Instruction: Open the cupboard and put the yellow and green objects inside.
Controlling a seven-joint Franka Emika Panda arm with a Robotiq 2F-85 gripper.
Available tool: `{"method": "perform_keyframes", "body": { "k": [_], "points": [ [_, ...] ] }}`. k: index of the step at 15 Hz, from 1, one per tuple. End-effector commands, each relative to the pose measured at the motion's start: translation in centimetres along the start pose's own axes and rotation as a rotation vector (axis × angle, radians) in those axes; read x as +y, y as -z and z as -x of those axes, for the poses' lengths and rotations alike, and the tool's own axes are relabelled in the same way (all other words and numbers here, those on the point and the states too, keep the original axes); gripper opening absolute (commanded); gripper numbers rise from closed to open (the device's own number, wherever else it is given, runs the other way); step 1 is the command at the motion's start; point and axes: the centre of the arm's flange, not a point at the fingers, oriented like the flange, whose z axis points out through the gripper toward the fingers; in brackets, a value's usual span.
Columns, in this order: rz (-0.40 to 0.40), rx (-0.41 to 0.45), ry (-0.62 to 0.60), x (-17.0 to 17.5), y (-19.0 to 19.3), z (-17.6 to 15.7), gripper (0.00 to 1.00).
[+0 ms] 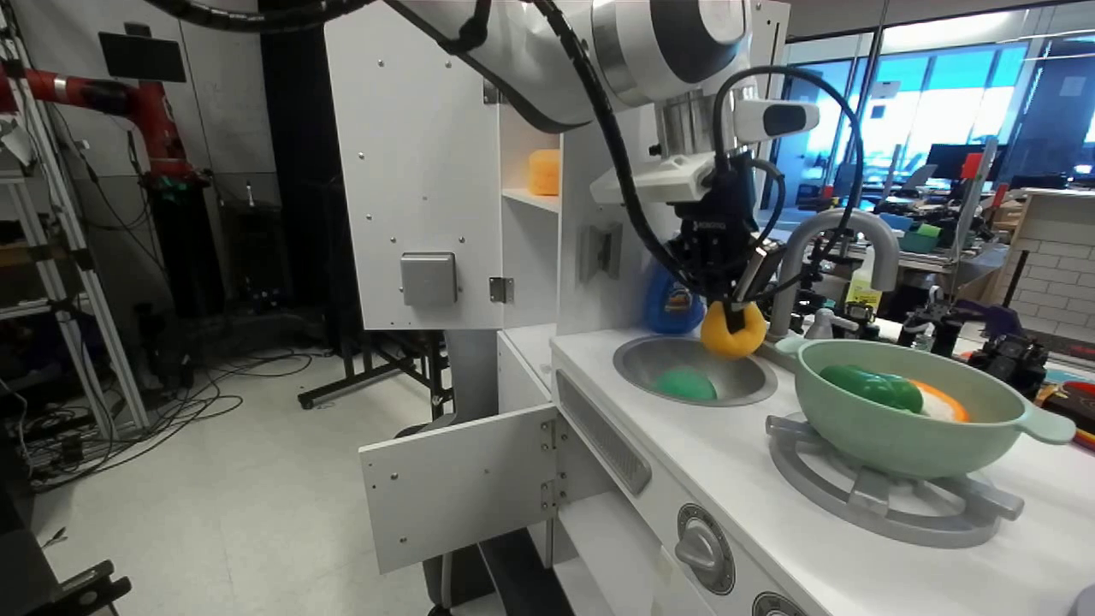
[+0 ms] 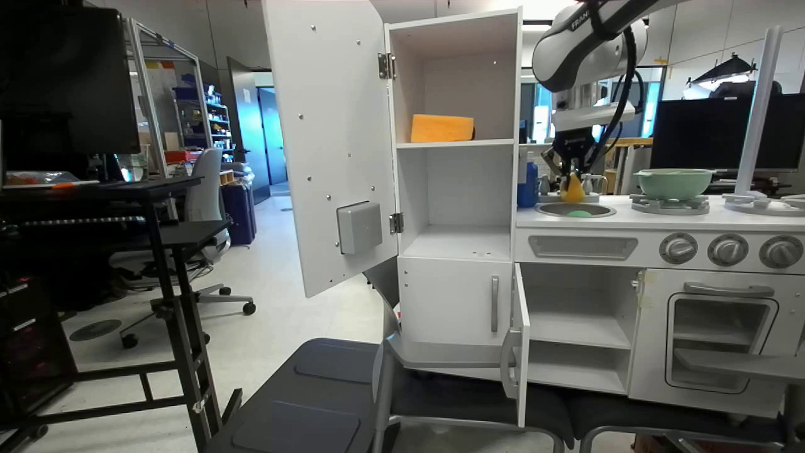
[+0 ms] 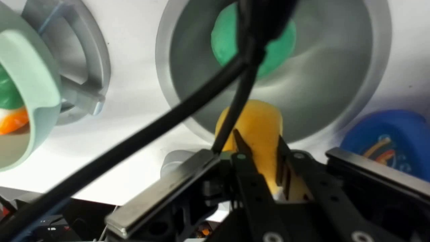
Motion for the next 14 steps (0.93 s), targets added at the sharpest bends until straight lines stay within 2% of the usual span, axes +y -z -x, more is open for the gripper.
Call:
{"method": "perform_keyframes", "body": {
  "k": [1,5,11,14],
  "points": [
    [0.005,-0.013,0.085,0.5,5.1,3.4,0.05],
    [-0.034,-0.101,0.296,0.6,9.1,6.8,0.05],
    [-0.018,-0.246,0.589,2.4,13.4,13.0,0.05],
    [-0.006,-0.269,0.715,2.8,15.9,16.2,0.05]
  ]
}}
